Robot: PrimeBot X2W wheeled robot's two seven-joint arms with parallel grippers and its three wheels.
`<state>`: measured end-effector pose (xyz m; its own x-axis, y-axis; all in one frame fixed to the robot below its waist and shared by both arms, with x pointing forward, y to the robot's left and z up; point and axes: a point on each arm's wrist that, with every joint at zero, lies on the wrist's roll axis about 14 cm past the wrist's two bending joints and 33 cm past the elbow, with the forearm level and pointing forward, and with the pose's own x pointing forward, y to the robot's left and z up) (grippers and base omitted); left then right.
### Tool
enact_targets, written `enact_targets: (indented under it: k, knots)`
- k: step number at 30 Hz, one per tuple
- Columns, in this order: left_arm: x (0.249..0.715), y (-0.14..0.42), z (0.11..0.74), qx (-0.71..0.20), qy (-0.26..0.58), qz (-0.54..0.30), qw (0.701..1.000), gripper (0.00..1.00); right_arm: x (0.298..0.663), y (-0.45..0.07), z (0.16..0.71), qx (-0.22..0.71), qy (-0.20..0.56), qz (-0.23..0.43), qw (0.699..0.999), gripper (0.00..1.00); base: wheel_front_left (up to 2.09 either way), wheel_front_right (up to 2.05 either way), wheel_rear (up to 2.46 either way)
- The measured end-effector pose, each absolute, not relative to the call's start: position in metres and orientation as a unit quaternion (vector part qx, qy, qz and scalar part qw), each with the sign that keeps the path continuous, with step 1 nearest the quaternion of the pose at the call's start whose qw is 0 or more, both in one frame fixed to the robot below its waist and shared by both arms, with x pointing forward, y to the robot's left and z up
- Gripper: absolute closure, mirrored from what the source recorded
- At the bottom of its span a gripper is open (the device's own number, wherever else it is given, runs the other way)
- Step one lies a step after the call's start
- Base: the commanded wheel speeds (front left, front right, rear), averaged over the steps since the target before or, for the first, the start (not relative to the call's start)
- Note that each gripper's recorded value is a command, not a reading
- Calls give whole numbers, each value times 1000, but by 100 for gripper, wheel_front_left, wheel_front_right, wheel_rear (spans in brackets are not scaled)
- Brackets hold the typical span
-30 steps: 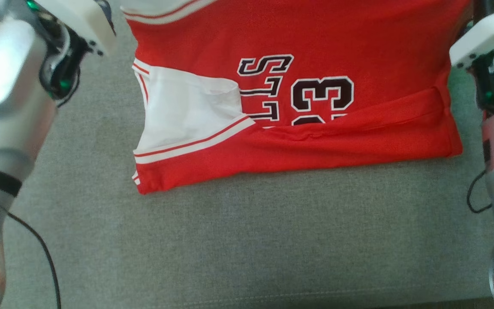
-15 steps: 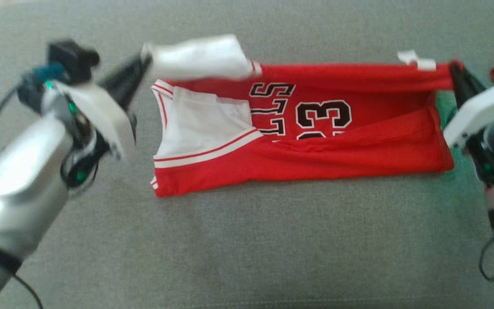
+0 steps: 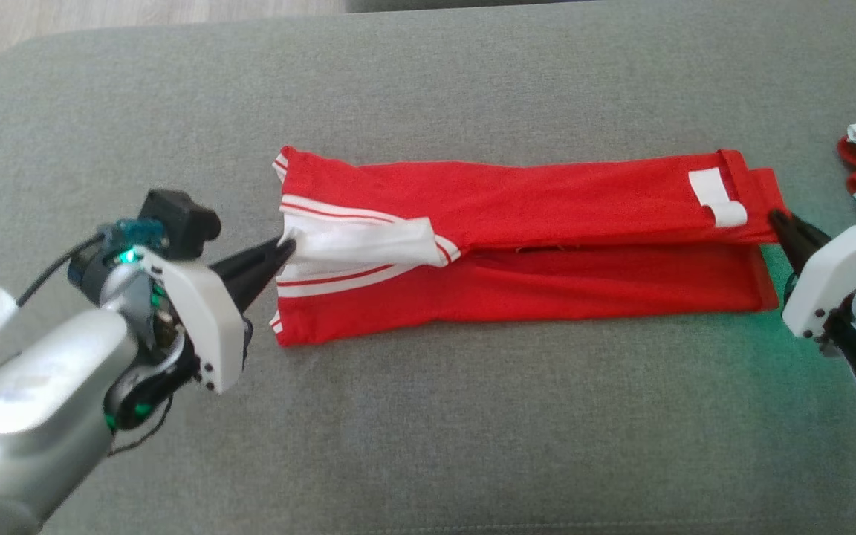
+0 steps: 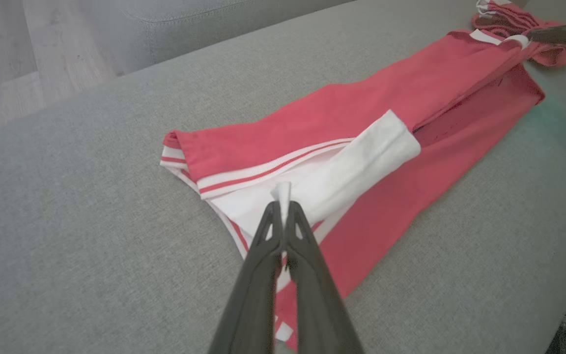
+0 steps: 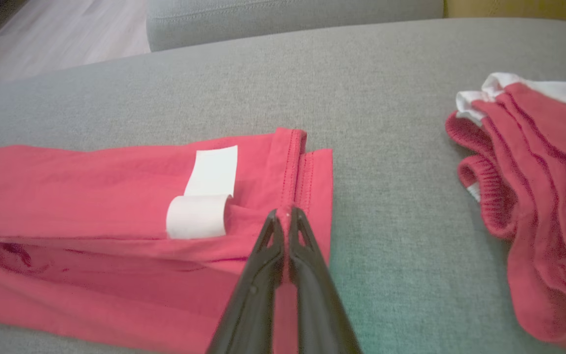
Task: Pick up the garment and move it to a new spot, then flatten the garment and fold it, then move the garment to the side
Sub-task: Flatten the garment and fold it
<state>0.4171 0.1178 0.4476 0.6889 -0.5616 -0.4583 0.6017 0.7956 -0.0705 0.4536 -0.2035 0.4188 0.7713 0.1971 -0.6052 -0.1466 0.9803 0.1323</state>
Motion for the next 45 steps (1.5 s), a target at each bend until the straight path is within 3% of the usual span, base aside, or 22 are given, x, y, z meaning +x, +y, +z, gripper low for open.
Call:
enact_targets:
  k: [17,18,19,20,24,29,35,45]
  knots:
    - [395,117,432,42,299,-328,895,100,424,-203,409,31,387,100,916,100,0,0,0]
    - [393,116,431,42,302,-330,894,100,422,-204,407,31,394,98,913,78,0,0,0]
    - [392,115,430,42,303,-329,894,49,419,-206,405,31,402,96,910,0,0,0,0]
    - [391,116,429,44,304,-328,893,0,415,-207,401,30,410,95,906,0,0,0,0]
    - [391,117,429,45,295,-320,899,0,410,-213,403,40,406,82,909,0,0,0,0]
    - [414,124,451,32,233,-280,931,0,420,-214,424,62,361,73,928,0,0,0,0]
    - [455,126,515,-43,74,-211,974,0,450,-202,484,127,205,65,968,0,0,0,0]
    - [457,132,575,-114,-72,-100,986,0,450,-189,536,150,11,30,988,0,0,0,0]
